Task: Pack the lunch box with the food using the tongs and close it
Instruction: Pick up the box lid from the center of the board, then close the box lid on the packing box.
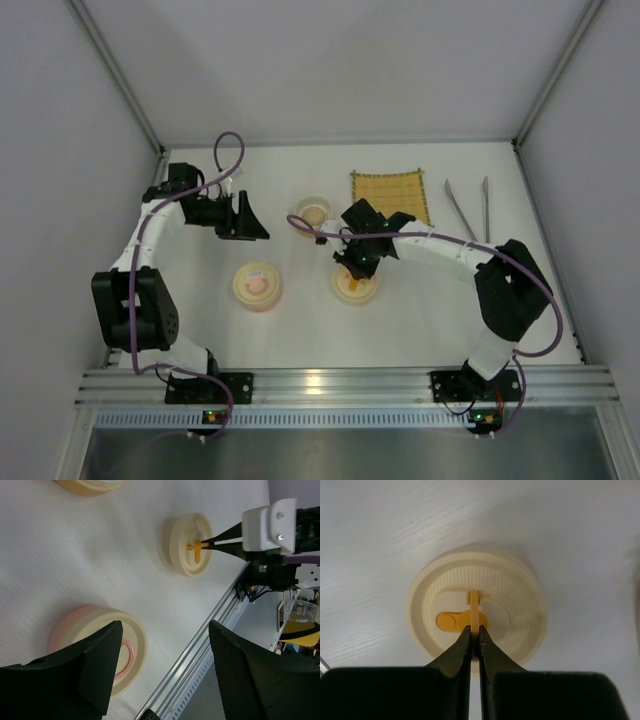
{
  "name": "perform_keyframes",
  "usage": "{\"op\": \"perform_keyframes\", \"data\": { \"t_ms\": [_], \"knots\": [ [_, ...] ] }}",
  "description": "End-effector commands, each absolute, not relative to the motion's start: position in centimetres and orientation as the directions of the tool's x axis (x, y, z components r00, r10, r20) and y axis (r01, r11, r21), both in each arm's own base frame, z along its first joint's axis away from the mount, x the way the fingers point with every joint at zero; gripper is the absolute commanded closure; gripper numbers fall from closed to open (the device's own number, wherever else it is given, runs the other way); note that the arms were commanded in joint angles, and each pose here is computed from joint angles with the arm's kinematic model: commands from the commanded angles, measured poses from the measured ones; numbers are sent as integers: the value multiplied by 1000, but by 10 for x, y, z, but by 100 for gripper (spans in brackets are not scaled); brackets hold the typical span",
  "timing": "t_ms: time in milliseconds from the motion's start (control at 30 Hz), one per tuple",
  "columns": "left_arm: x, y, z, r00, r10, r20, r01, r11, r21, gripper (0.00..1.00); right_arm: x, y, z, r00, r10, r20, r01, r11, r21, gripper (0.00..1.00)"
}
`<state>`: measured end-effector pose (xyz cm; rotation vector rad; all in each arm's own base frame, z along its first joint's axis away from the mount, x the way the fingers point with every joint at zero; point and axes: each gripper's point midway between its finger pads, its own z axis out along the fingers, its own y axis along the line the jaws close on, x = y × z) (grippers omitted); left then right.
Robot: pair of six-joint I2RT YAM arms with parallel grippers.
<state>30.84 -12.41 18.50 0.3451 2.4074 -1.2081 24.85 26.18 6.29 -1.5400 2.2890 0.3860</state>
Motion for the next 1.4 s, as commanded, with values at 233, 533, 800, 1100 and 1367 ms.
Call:
{"op": "perform_keyframes", "data": {
  "t_ms": [233, 533, 800, 1100, 1367],
  "knots": [
    [360, -98, 193, -791, -43, -610, 397, 722, -567, 27, 343, 317, 179, -233, -695, -680, -866, 467, -180, 100],
    [416, -102, 180, -820, -118, -560, 345, 679, -648, 31, 398, 324, 195, -215, -680, -701, -821, 515, -247, 100],
    [404, -103, 174, -821, -105, -561, 350, 684, -640, 31, 441, 361, 195, -202, -648, -735, -825, 517, -229, 100],
    [399, -105, 178, -826, -123, -551, 343, 665, -663, 31, 458, 380, 163, -232, -640, -733, -841, 510, -179, 100],
    [399, -106, 175, -831, -128, -541, 338, 657, -674, 31, 458, 375, 137, -260, -668, -697, -849, 502, -165, 100]
  ]
}}
